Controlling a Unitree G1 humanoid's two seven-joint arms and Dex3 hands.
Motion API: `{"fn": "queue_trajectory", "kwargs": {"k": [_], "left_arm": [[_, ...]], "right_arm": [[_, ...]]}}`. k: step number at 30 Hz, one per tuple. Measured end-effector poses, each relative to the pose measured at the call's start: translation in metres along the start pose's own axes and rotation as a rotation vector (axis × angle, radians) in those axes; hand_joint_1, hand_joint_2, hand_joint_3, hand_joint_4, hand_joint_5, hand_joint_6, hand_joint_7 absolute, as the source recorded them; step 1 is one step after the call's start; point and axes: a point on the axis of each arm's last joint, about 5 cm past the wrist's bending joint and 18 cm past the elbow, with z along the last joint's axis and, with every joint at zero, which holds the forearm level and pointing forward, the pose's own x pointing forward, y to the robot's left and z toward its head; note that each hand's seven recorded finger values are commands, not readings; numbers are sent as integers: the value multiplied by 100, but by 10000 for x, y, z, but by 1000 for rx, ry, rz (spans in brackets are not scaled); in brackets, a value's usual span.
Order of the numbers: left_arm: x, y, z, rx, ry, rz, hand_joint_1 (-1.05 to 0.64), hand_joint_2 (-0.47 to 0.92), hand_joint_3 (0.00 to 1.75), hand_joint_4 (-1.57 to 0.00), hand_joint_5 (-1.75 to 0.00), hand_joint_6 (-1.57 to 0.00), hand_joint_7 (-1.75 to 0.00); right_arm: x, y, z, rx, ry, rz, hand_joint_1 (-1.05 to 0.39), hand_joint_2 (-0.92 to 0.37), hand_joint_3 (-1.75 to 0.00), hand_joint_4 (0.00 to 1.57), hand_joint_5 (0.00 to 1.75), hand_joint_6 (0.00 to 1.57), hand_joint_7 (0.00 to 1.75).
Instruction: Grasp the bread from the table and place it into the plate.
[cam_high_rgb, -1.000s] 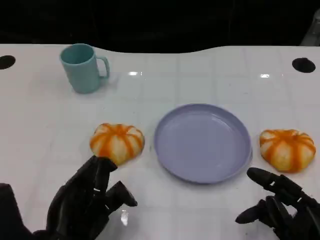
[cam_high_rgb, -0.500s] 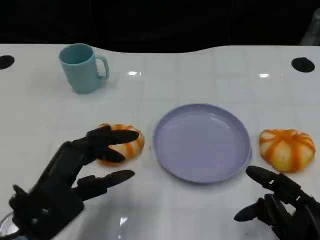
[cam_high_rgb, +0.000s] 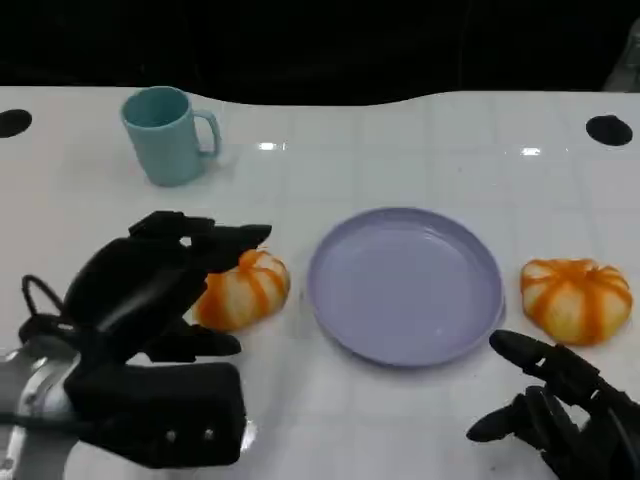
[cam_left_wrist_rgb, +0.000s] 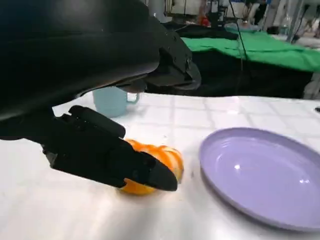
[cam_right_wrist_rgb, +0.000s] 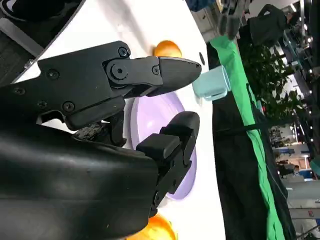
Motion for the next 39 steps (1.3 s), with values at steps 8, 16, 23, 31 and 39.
{"fn": "queue_trajectory", "kwargs": {"k": [8,16,23,31,39], "left_arm": [[194,-68,26,106,49,-107,-36,77,1,-2,-22,-21,-1],[534,-299,-65,155,164,-239,-35,76,0,-4,-20,-21,0],[725,-493,-174,179,237,-305,-40,77,1,-7,-16,-22,0],[937,-564,-215,225,271,-354,-40,82,1,-13,-14,-25,-1],[981,-588,-227,182,270,-328,-32,91,10,-85,-75,-108,-11]], "right_arm": [[-11,-4,-1,-1,0,-2,-74,-92,-35,70,113,90,39],[-14,6,1,-10,4,1,-74,-92,-35,69,114,90,39],[-31,6,4,-4,11,-3,-74,-92,-33,69,113,90,39],[-42,6,6,-3,11,-3,-74,-92,-34,68,113,90,38],[-48,4,4,3,10,-5,-75,-92,-34,68,113,90,38]]}}
